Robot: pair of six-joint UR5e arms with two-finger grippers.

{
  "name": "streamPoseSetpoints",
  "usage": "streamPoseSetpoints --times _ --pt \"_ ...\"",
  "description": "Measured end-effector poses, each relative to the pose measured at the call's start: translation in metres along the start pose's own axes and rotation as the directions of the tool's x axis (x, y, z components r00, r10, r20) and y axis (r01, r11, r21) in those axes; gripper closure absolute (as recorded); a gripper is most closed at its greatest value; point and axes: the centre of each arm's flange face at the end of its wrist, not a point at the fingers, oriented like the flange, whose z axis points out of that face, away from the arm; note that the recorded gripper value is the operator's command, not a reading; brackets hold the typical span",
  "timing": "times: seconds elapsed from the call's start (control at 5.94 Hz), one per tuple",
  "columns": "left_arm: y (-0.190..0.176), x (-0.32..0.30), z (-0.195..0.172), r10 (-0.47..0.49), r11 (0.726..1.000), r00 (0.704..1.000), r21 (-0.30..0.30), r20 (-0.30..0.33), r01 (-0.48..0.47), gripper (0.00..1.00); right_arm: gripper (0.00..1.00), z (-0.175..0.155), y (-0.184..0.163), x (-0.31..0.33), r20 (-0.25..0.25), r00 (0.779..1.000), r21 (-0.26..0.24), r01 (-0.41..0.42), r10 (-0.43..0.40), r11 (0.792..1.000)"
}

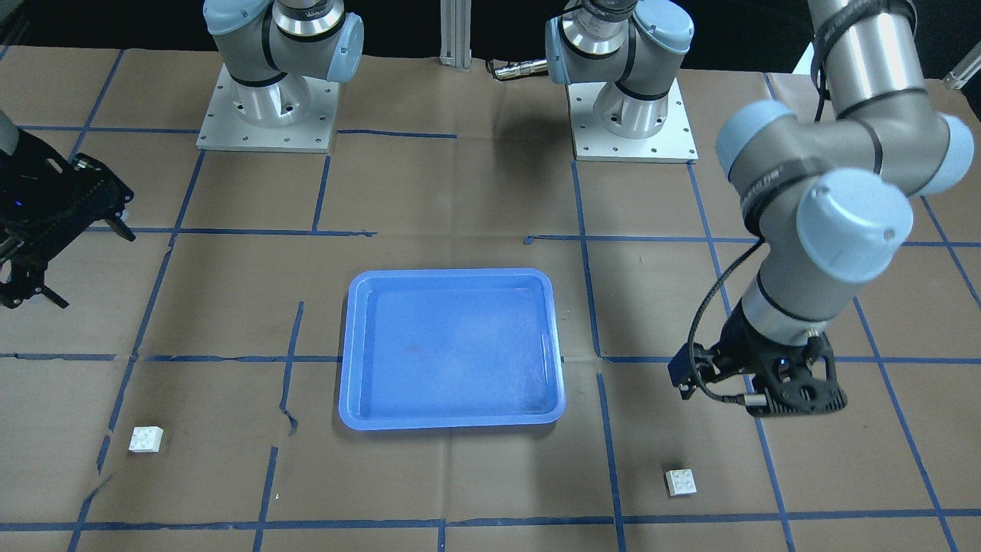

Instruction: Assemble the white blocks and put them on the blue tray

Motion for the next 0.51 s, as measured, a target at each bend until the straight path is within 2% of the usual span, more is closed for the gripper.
streamPoseSetpoints --times 0.17,0.34,0.51 --pt "-0.01 -0.004 0.028 0.189 0.982 0.982 -0.022 -0.01 -0.189 0.01 0.01 0.011 0.02 0.03 -0.011 0.996 0.058 0.093 -0.093 0.994" --pt "-0.012 -0.008 0.046 0.403 0.914 0.915 -0.036 -0.027 -0.404 0.01 0.0 0.028 0.04 0.051 -0.022 0.99 0.129 0.138 -0.137 0.982" --pt "-0.013 -0.013 0.052 0.593 0.803 0.804 -0.035 -0.039 -0.594 0.02 0.0 0.057 0.066 0.067 -0.024 0.988 0.213 0.154 -0.152 0.965"
